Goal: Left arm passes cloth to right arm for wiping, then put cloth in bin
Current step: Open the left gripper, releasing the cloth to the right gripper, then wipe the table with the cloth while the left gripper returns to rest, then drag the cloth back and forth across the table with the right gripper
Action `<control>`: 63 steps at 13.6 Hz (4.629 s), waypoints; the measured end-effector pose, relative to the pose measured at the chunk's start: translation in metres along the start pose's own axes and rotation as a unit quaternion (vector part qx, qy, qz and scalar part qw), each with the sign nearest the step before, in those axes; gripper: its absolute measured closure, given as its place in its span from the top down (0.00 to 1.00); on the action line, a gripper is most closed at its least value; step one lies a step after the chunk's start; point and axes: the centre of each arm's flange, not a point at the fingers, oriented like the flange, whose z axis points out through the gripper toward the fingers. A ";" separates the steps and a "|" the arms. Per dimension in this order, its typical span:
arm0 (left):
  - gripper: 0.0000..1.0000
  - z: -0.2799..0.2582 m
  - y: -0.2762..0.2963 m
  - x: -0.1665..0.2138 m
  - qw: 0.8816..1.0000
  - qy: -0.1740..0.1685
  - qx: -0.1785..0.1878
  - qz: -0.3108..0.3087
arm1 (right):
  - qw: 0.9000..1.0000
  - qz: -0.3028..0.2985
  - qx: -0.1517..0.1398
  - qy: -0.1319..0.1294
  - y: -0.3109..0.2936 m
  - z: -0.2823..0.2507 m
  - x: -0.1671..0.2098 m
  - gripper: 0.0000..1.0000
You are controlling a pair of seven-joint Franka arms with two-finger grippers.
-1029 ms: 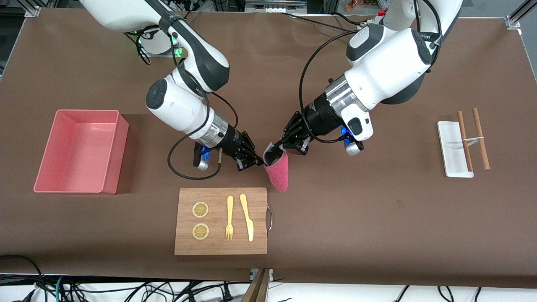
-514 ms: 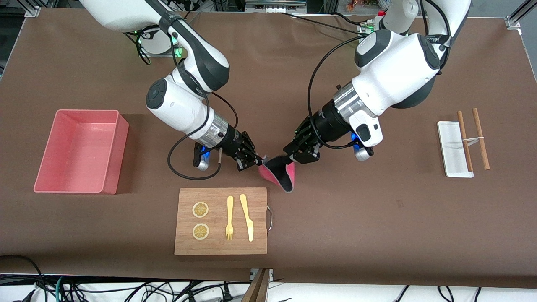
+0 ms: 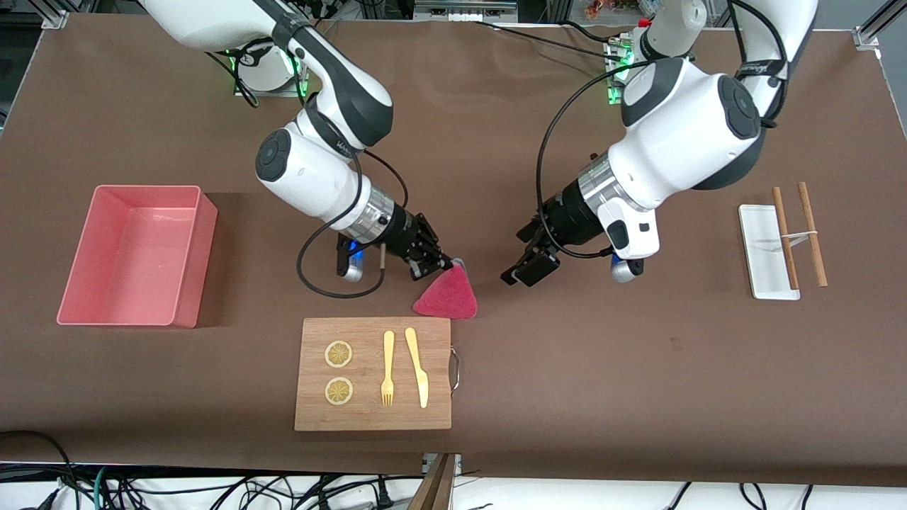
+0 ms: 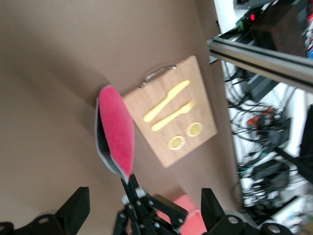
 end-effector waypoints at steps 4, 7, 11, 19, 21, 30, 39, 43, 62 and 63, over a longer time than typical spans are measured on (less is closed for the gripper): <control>1.00 -0.001 -0.022 0.018 0.987 0.021 0.102 0.126 | 0.993 -0.040 -0.114 0.008 0.028 0.000 -0.023 0.01; 1.00 0.005 -0.032 0.017 0.967 0.010 0.147 0.207 | 0.978 -0.080 -0.193 0.018 0.048 -0.008 -0.026 0.01; 1.00 0.008 -0.043 0.019 0.938 -0.004 0.189 0.291 | 0.943 -0.146 -0.299 0.023 0.068 -0.025 -0.008 0.01; 1.00 -0.057 -0.081 0.034 0.808 -0.028 0.322 0.492 | 0.888 -0.245 -0.384 0.057 0.079 -0.017 0.134 0.01; 1.00 -0.069 -0.090 0.039 0.776 -0.045 0.337 0.531 | 0.877 -0.270 -0.395 0.052 0.071 -0.036 0.183 0.01; 1.00 -0.053 -0.098 -0.009 0.682 -0.105 0.359 0.629 | 0.809 -0.392 -0.437 0.031 0.066 -0.128 0.350 0.01; 1.00 -0.118 -0.094 0.043 0.721 -0.044 0.343 0.600 | 0.796 -0.420 -0.429 0.081 0.053 -0.094 0.322 0.01; 1.00 -0.148 -0.094 0.078 0.745 0.000 0.332 0.579 | 0.836 -0.379 -0.385 0.089 0.052 -0.040 0.260 0.01; 1.00 -0.168 -0.113 0.128 0.771 0.038 0.317 0.551 | 0.970 -0.192 -0.129 0.071 0.087 0.117 0.005 0.01; 1.00 -0.168 -0.113 0.128 0.771 0.038 0.318 0.551 | 0.971 -0.190 -0.125 0.069 0.089 0.120 0.002 0.01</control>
